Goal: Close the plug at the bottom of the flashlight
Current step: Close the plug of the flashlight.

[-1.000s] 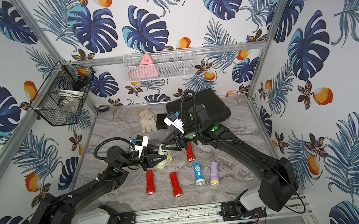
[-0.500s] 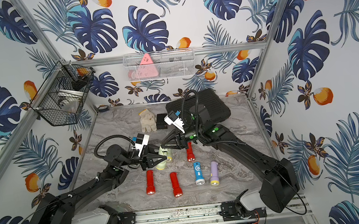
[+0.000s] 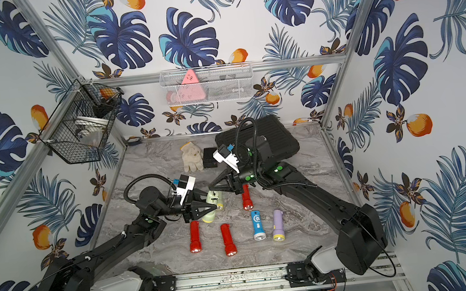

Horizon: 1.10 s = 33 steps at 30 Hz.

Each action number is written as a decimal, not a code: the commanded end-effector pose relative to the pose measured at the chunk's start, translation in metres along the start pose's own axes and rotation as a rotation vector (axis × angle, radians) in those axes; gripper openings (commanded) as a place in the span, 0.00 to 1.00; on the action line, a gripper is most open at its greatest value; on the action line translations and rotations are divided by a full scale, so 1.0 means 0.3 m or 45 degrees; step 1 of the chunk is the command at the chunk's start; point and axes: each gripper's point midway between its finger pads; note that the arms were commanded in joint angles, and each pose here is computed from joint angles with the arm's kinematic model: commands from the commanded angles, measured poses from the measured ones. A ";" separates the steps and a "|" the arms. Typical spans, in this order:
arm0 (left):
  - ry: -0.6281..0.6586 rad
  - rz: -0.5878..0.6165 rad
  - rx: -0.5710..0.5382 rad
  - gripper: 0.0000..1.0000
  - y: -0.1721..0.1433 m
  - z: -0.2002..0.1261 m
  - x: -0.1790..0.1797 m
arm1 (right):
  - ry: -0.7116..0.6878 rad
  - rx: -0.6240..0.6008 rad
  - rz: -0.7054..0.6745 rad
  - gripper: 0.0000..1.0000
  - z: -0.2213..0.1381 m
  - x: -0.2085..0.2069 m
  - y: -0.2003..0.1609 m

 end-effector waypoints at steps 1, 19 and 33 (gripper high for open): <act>-0.015 0.264 -0.152 0.00 0.135 -0.006 -0.039 | -0.068 0.046 0.106 0.07 0.005 -0.037 -0.053; -0.070 0.210 -0.155 0.00 0.119 -0.007 -0.056 | -0.418 -0.097 -0.054 0.14 -0.102 -0.086 0.133; -0.068 0.194 -0.124 0.00 0.097 -0.001 -0.046 | -0.230 -0.146 -0.126 0.80 -0.150 0.071 0.109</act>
Point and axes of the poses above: each gripper's point midway between its finger pads, its own z axis out along the fingers, its own x axis along the line the jaws close on, y = z × x, and after that the axes turned 6 degrees about z, right-handed
